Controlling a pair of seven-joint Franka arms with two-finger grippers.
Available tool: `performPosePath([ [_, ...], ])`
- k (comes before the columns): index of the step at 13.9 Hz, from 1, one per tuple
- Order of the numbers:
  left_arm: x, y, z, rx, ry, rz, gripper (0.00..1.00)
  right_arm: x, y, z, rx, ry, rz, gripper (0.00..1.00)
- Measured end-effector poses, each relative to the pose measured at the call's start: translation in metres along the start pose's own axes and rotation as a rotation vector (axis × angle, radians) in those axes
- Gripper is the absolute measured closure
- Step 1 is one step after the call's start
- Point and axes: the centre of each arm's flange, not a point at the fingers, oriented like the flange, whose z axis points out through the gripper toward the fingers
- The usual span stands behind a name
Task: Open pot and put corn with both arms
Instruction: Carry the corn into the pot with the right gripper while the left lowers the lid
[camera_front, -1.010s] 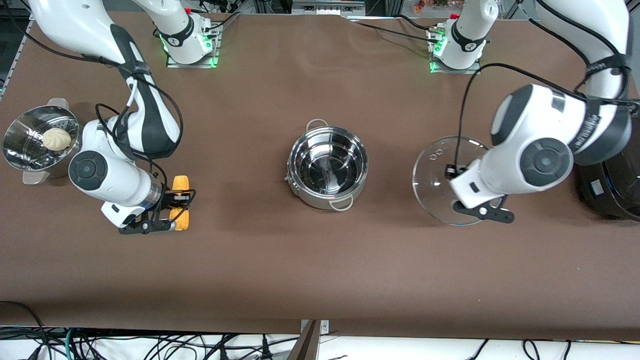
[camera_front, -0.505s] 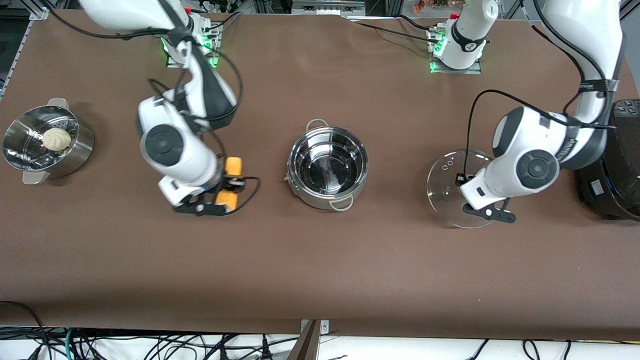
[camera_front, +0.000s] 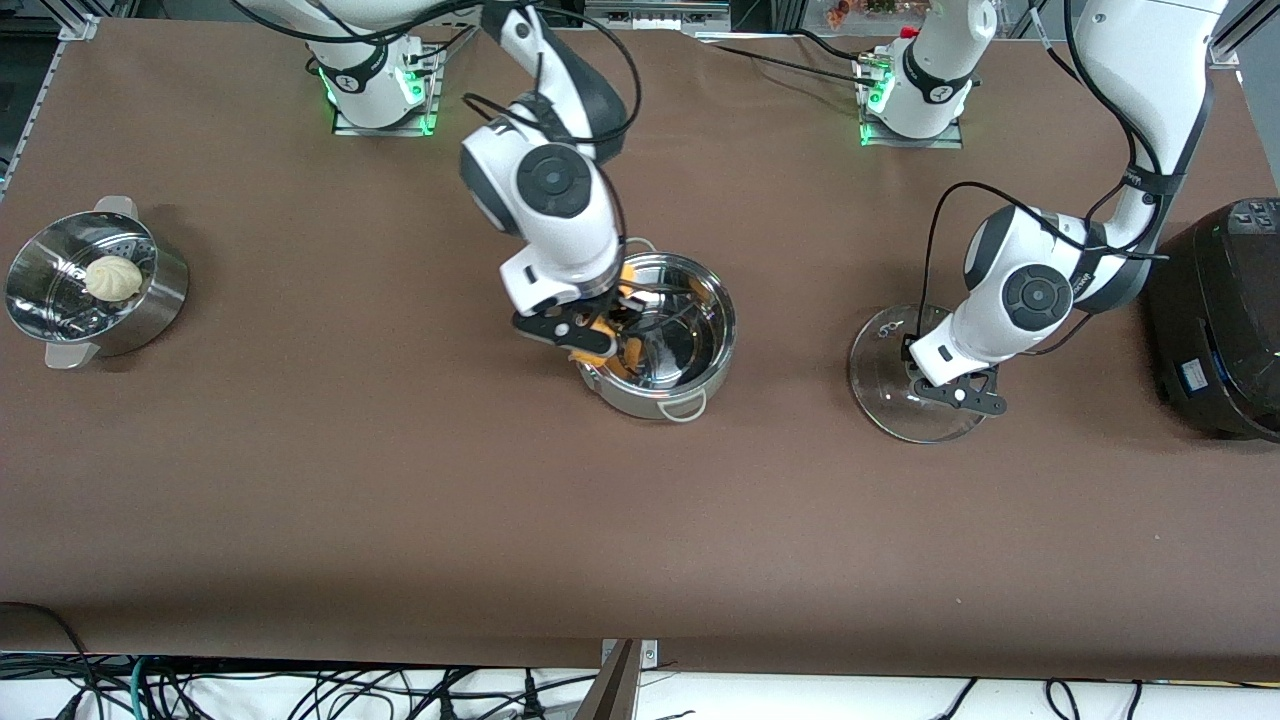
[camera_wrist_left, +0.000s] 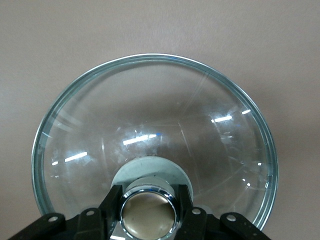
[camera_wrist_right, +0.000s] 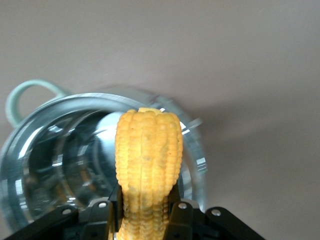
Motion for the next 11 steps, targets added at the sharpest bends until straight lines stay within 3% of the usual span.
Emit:
performPosePath([
  [7, -0.006, 0.002, 0.015, -0.011, -0.009, 0.002, 0.5, -0.001, -0.029, 0.013, 0.056, 0.023, 0.059, 0.59],
  [8, -0.006, 0.002, 0.015, -0.012, -0.009, 0.001, 0.5, -0.003, -0.03, 0.014, 0.055, 0.022, 0.062, 0.53],
  [9, -0.006, 0.001, 0.016, -0.013, -0.011, 0.001, 0.45, -0.005, -0.031, 0.015, 0.054, 0.021, 0.064, 0.47],
  [10, -0.007, 0.002, 0.017, -0.013, -0.012, 0.002, 0.37, -0.005, -0.031, 0.015, 0.054, 0.021, 0.066, 0.47],
  [11, -0.007, 0.002, 0.016, -0.013, -0.013, 0.003, 0.26, -0.005, -0.031, 0.015, 0.054, 0.021, 0.068, 0.4],
])
